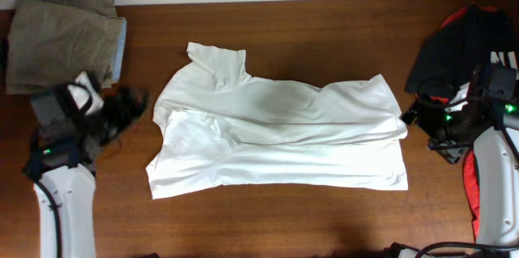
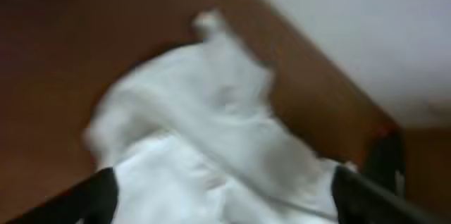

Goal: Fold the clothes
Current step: 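Lift the left gripper away from the T-shirt, then grasp the T-shirt's top-left and top-right corners with both grippers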

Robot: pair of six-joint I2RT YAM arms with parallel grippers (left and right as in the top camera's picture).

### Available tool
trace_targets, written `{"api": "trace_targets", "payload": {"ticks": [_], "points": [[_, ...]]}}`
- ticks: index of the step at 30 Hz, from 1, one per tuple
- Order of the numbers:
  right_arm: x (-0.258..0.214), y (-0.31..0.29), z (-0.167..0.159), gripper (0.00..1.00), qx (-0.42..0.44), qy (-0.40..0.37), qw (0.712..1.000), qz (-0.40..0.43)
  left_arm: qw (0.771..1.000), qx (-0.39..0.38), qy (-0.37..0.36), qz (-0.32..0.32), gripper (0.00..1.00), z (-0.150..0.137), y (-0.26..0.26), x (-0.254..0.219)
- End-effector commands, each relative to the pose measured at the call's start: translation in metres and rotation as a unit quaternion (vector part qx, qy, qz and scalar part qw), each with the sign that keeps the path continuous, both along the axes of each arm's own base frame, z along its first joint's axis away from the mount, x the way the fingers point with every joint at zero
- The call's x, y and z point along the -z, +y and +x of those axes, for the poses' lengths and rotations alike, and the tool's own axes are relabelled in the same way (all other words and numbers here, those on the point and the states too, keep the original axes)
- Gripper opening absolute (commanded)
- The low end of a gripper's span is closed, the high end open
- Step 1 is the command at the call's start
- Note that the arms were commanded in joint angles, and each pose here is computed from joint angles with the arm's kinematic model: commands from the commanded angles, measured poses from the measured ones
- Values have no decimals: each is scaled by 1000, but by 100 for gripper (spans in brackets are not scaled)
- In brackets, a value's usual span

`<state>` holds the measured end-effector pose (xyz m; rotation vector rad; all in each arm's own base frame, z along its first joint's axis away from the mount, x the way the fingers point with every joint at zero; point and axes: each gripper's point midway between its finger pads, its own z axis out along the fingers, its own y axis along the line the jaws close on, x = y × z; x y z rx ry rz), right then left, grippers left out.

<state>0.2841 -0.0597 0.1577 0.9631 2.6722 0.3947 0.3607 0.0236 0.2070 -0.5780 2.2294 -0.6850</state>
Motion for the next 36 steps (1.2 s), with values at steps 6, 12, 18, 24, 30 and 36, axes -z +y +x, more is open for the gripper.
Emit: {"api": "trace_targets", "payload": {"ticks": [6, 12, 18, 24, 30, 36], "points": [[1, 60, 6, 98, -149, -3, 989, -11, 986, 116, -20, 116, 99, 147, -57, 35], [16, 71, 6, 99, -168, 28, 985, -5, 985, 109, 121, 62, 99, 221, -60, 125], [29, 71, 7, 99, -168, 51, 985, 2, 982, 91, 165, -15, 99, 226, -76, 177], [29, 71, 7, 99, -168, 51, 985, 2, 984, 111, 140, -18, 82, 237, -96, 186], [28, 70, 11, 99, -168, 43, 985, -1, 985, 117, 129, -13, 58, 244, -104, 203], [8, 35, 86, 99, -145, -97, 977, -119, 989, 86, 116, 24, 45, 256, -89, 213]]}}
